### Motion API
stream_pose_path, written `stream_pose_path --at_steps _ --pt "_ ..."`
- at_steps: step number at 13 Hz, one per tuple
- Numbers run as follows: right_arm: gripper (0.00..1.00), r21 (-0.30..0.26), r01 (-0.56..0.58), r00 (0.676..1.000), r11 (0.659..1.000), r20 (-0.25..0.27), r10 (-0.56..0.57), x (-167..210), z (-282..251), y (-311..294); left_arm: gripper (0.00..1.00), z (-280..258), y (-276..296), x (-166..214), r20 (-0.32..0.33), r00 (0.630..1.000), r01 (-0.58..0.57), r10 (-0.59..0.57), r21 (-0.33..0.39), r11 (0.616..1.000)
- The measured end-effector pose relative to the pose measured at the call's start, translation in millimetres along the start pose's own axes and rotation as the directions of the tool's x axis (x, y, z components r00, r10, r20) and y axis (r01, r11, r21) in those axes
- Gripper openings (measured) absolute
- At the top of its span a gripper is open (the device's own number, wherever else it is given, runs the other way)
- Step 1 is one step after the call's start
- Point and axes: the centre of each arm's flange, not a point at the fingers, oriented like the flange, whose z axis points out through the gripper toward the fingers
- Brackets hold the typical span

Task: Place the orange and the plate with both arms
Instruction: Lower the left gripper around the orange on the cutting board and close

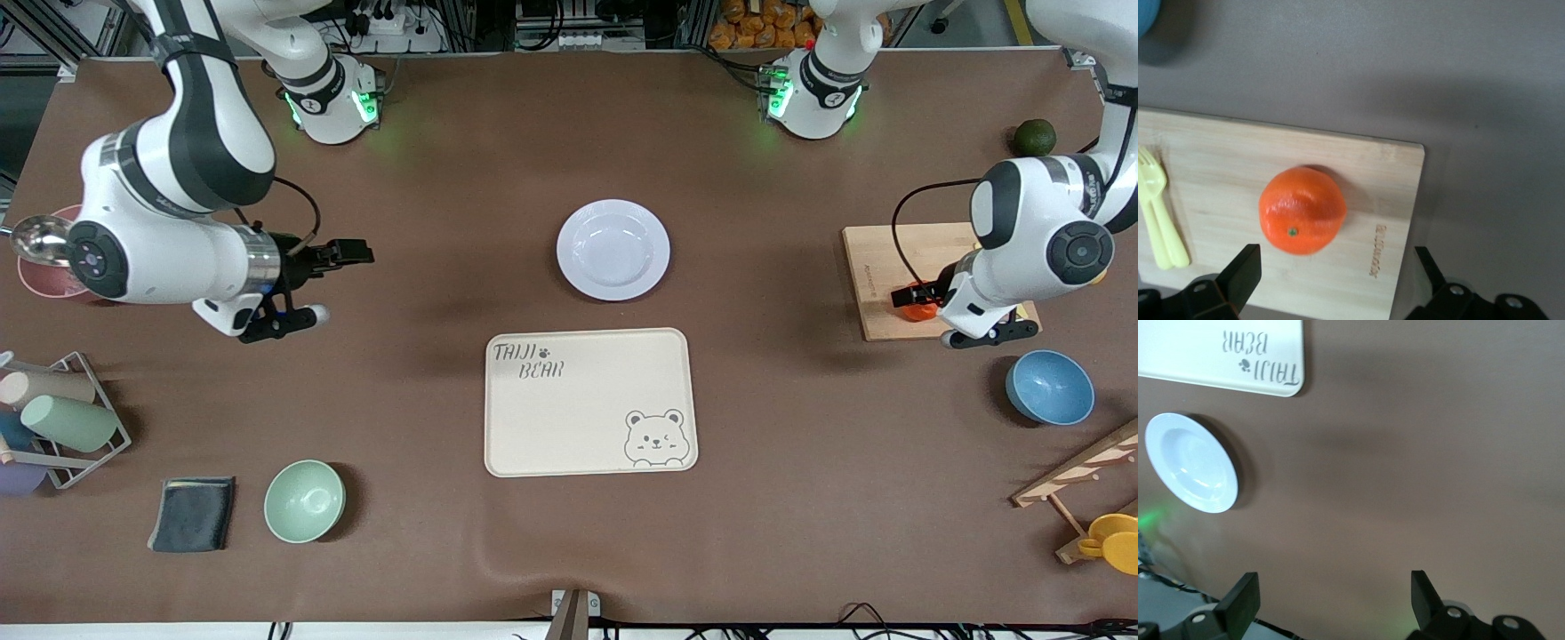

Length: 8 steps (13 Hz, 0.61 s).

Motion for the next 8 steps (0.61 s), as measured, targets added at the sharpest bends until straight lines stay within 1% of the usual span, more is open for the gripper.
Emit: stream_pose_path --at_steps 4,8 --pt "1.0 0.033 -0.022 1.0 0.999 0.005 0.021 1.6 2.5 8.3 1.0 26.0 -10.1 7.6 0.01 1.0 0.018 -0.018 -0.015 1.0" --pt "1.0 0.053 -0.025 1.0 0.998 0.003 0.025 1.8 1.7 7.9 1.0 35.8 -9.0 9.5 0.018 1.0 0.015 -0.015 -0.017 1.0"
